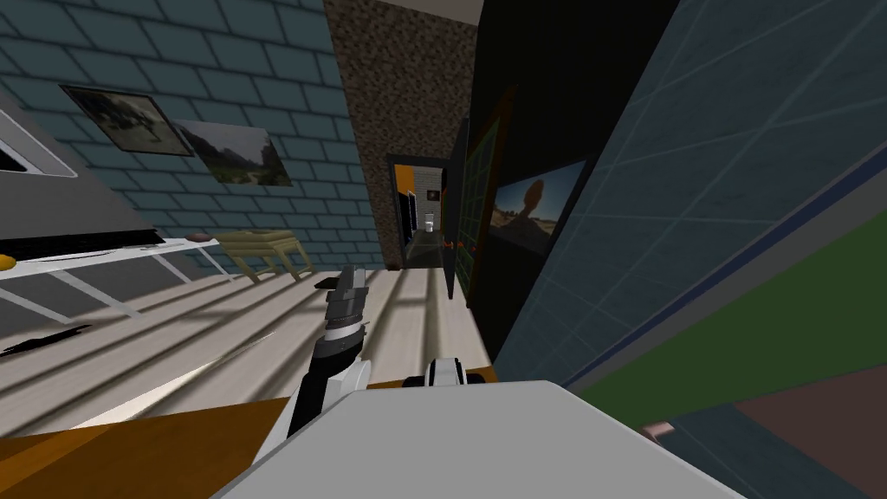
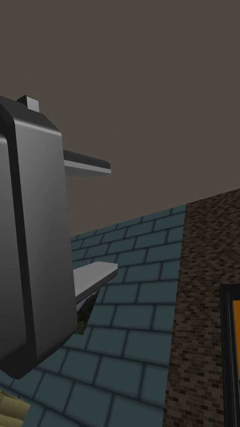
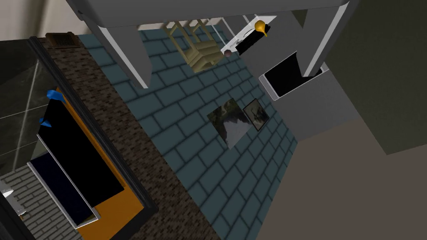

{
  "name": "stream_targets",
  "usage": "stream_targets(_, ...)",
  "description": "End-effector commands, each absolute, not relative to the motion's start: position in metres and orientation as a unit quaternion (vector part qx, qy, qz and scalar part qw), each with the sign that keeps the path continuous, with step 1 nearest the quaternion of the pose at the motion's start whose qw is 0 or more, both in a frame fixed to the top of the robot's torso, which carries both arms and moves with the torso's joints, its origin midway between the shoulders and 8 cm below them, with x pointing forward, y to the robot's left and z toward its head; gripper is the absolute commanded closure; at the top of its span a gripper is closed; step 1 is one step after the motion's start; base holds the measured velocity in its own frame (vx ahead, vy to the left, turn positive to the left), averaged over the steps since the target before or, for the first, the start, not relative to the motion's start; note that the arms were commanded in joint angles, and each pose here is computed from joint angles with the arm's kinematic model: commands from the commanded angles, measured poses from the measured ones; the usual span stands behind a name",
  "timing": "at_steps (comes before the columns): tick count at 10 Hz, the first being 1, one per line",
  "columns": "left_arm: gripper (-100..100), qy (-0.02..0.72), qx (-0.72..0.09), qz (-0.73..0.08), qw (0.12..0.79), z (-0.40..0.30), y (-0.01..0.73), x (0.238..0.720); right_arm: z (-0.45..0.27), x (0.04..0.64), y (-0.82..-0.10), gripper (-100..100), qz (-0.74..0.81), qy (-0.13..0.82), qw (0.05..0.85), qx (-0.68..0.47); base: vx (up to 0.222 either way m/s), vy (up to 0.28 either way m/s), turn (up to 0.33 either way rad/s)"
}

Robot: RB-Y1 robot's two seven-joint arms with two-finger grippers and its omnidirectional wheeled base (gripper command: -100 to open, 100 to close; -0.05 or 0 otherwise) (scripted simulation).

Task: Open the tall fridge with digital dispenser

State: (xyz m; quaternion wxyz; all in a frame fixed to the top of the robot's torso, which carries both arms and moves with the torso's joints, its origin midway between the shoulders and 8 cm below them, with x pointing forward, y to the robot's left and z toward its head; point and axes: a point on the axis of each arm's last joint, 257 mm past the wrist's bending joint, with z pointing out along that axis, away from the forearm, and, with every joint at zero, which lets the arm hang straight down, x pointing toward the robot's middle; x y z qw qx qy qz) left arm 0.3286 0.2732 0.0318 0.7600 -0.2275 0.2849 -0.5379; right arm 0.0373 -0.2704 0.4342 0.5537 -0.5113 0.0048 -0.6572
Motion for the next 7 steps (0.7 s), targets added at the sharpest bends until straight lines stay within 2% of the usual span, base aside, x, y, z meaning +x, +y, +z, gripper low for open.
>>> stream_targets(1,0,0.285,-0.227,-0.538,0.760,0.032,0.273,0.329,0.420,0.042,-0.237,-100,-0.609,-0.029,0.560,-0.561,-0.080,-0.041,0.284)
stream_targets(3,0,0.285,-0.227,-0.538,0.760,0.032,0.273,0.329,0.409,0.046,-0.211,-100,-0.573,-0.051,0.562,-0.594,-0.095,-0.038,0.130)
stream_targets(7,0,0.285,-0.227,-0.538,0.760,0.032,0.273,0.329,0.399,0.052,-0.182,-100,-0.537,-0.077,0.556,-0.630,-0.034,-0.020,0.083)
